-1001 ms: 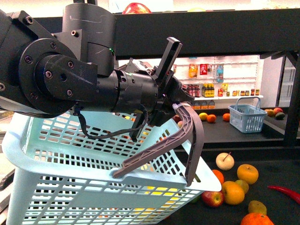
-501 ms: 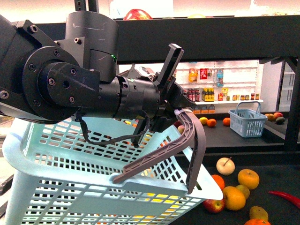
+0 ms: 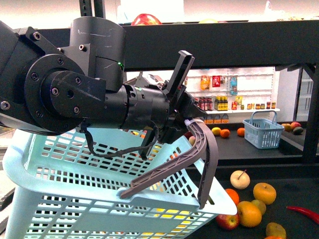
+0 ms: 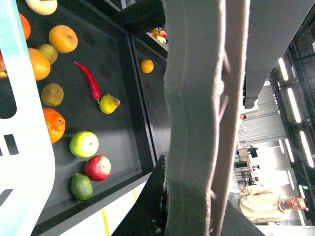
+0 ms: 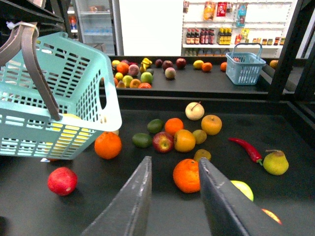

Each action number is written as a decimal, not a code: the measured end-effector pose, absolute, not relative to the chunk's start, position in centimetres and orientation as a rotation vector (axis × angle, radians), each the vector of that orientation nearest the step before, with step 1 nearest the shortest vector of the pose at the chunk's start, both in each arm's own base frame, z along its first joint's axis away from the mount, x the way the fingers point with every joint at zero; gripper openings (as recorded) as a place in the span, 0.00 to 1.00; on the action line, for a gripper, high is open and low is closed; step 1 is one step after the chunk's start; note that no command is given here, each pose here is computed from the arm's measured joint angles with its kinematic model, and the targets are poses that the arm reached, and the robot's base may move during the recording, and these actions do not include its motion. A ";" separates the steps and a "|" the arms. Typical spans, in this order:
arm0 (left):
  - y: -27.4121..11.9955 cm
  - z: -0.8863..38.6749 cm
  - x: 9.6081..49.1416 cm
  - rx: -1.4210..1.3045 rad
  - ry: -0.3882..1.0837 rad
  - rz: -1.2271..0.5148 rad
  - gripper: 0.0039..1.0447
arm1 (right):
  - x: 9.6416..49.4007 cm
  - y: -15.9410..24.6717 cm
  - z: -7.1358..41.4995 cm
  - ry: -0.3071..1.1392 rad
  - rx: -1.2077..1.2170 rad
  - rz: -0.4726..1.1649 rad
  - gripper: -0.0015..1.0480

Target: Pick lemon from shelf

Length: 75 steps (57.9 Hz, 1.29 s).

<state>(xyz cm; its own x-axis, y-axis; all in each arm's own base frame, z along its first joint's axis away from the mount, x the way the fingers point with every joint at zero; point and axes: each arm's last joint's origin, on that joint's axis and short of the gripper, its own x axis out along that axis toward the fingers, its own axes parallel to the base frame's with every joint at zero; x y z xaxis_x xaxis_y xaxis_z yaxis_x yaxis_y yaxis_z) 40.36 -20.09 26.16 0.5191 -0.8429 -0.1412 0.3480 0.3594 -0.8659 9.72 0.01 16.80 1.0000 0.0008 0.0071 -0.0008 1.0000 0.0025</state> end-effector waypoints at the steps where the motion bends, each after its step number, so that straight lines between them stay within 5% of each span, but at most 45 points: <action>1: -20.1 26.2 40.4 -0.895 0.651 -0.841 0.08 | 9.7 0.0 16.8 -0.007 0.002 0.001 0.41; 22: -20.1 26.2 40.4 -0.894 0.651 -0.841 0.08 | 9.7 0.0 16.8 -0.007 0.003 0.001 0.94; 48: -17.2 27.8 41.9 -1.136 0.298 -0.687 0.08 | 9.7 0.0 16.8 -0.007 0.002 0.001 0.93; 75: -1.9 26.0 43.7 -1.392 -0.092 -0.362 0.08 | 9.7 0.0 16.8 -0.007 0.002 0.001 0.93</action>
